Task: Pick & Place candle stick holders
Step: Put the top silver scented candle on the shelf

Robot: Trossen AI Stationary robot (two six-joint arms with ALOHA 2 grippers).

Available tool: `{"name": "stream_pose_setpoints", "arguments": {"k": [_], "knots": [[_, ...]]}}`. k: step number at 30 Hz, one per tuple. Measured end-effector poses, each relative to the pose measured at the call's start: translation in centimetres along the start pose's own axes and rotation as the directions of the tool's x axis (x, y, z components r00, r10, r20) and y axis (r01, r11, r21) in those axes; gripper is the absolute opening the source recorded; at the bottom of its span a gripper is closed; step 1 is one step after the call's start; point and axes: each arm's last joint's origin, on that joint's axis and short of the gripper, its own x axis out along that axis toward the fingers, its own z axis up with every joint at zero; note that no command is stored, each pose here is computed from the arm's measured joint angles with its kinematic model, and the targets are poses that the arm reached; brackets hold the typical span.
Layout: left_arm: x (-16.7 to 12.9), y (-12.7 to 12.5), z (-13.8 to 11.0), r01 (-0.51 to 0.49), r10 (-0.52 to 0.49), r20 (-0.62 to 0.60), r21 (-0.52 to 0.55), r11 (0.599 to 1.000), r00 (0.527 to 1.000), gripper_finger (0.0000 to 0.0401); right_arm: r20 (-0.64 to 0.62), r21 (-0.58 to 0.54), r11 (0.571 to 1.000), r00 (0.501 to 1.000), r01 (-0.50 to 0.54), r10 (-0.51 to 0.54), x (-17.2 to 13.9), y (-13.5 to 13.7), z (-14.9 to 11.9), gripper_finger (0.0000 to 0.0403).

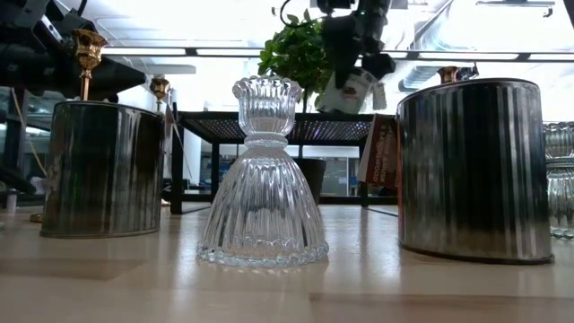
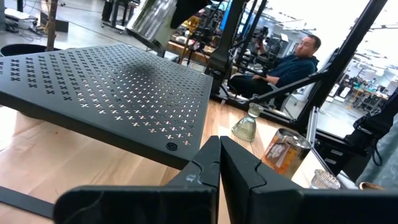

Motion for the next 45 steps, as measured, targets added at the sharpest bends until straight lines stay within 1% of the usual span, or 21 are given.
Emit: {"name": "stream_pose_setpoints", "arguments": {"k": [4, 12, 18, 23, 45], "knots": [[0.0, 0.0, 0.0, 0.0, 0.0, 0.0, 0.0, 1.0, 1.0, 0.0002, -0.023, -0.009, 1.0, 1.0, 0.015, -0.015, 0.6, 0.0, 0.1, 0.035], [0.0, 0.0, 0.0, 0.0, 0.0, 0.0, 0.0, 1.0, 1.0, 0.0002, -0.008, -0.01, 0.998, 0.998, 0.059, -0.059, 0.6, -0.1, 0.1, 0.035], [0.0, 0.0, 0.0, 0.0, 0.0, 0.0, 0.0, 1.0, 1.0, 0.0002, -0.016, -0.011, 0.998, 0.998, 0.065, -0.065, 0.7, -0.1, 0.1, 0.035], [0.0, 0.0, 0.0, 0.0, 0.0, 0.0, 0.0, 1.0, 1.0, 0.0002, -0.044, -0.003, 0.994, 0.993, 0.109, -0.109, 0.7, -0.7, -0.2, 0.035], [0.0, 0.0, 0.0, 0.0, 0.0, 0.0, 0.0, 1.0, 1.0, 0.0002, -0.056, 0.008, 0.994, 0.993, 0.107, -0.107, 0.7, -1.2, -0.1, 0.035]]}}
